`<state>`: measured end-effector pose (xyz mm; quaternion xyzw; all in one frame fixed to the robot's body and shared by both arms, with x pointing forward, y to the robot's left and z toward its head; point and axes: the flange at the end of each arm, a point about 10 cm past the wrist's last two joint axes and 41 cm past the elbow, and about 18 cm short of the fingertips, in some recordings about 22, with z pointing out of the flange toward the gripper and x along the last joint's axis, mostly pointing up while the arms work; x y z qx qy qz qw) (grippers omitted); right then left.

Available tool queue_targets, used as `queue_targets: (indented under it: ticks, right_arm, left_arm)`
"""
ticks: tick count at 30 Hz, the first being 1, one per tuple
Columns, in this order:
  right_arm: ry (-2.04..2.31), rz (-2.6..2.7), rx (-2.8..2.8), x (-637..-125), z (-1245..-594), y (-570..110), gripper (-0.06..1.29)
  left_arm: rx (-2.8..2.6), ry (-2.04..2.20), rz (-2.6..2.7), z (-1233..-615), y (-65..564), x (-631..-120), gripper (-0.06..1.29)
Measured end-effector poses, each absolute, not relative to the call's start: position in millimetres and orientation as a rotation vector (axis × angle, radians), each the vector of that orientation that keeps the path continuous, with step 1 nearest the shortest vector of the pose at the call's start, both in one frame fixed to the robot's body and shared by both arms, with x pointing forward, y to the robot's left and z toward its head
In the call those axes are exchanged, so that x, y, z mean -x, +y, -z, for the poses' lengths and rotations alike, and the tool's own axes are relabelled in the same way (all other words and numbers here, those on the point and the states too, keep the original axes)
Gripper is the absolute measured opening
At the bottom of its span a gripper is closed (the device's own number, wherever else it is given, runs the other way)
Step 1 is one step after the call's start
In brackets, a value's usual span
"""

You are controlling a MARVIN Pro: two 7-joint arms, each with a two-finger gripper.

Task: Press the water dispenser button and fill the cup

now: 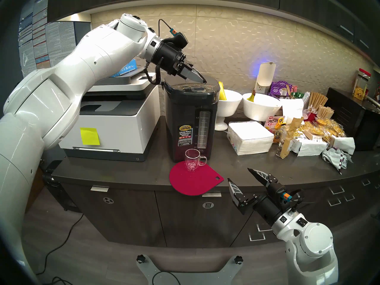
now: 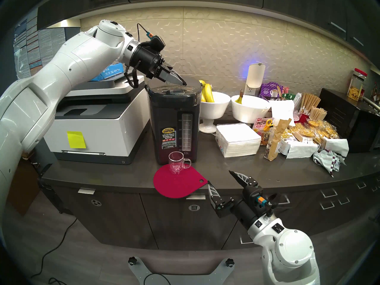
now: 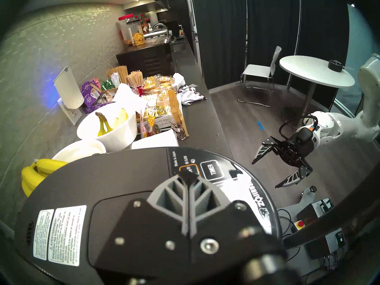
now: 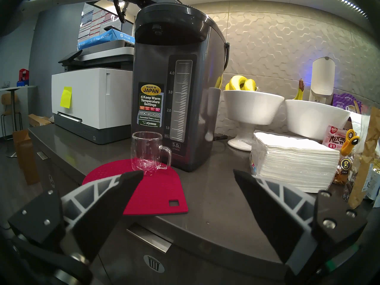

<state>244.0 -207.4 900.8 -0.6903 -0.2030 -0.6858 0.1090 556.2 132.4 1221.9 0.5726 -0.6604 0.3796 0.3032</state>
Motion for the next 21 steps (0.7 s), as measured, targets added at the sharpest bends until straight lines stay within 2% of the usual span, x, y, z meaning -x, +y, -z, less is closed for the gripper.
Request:
queue_targets:
  ticks: [21]
  right_arm:
    - [-0.597, 2.017, 2.030, -244.0, -900.8, -207.4, 1.25]
  left_arm:
    - [-1.561, -1.741, -1.015, -1219.9, 143.4, -546.5, -0.02]
